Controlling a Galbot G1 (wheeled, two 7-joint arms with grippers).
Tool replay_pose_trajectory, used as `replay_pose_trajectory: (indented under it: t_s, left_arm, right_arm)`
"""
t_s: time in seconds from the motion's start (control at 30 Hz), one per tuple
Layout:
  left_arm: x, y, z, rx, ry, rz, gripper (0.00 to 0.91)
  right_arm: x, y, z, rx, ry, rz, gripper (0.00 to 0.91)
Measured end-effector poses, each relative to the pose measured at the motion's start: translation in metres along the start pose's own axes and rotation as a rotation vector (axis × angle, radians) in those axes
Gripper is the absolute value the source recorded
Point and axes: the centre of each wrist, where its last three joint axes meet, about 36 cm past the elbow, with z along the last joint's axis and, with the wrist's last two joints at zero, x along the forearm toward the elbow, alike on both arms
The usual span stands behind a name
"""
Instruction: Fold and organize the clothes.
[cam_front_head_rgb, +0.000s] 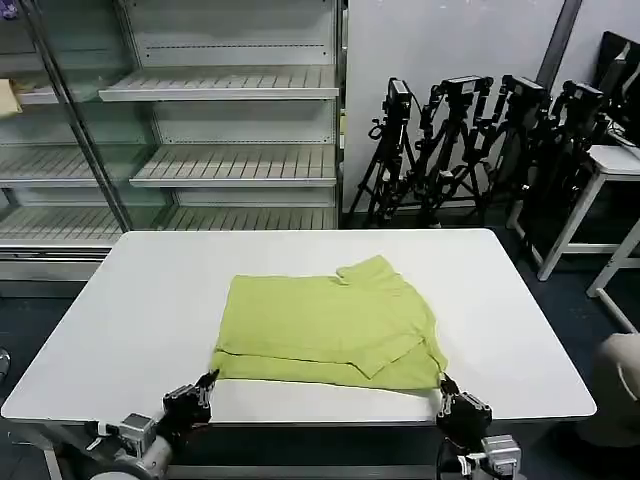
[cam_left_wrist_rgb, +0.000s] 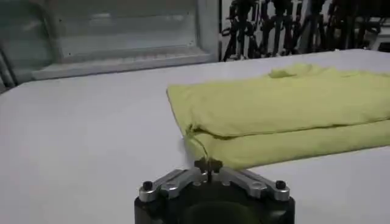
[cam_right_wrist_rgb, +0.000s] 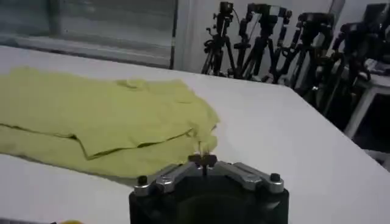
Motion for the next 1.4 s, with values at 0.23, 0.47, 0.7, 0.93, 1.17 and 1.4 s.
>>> replay_pose_trajectory:
  t_s: [0.23,0.47,0.7,0.93,1.17,1.4]
  left_arm:
    - [0.009,-0.001,0.002,0.001,0.006,-0.009,0.020]
    - [0.021,-0.009,0.002,-0.003,0.013,-0.017,0.907]
    - [0.040,-0.015,-0.022,-0.019,-0.051,-0.071,0.907]
    - [0.038,-0.012,-0.050,-0.054,-0.143,-0.073,0.907]
    - [-0.003,-0.001,-0.068,-0.075,-0.179,-0.016,0.907]
    - [-0.063,0.016,-0.083,-0.082,-0.176,0.010,0.907]
  right_arm:
    - [0.010,0.001,0.006,0.017,0.007,-0.001,0.000]
    - [0.019,0.001,0.005,0.038,0.010,-0.006,0.907]
    - [0.027,-0.006,-0.017,0.050,-0.031,-0.019,0.907]
    - [0.016,-0.011,-0.045,0.027,-0.104,-0.006,0.907]
    - [-0.044,-0.006,-0.061,-0.039,-0.156,0.005,0.907]
    - [-0.123,0.000,-0.080,-0.075,-0.159,0.003,0.907]
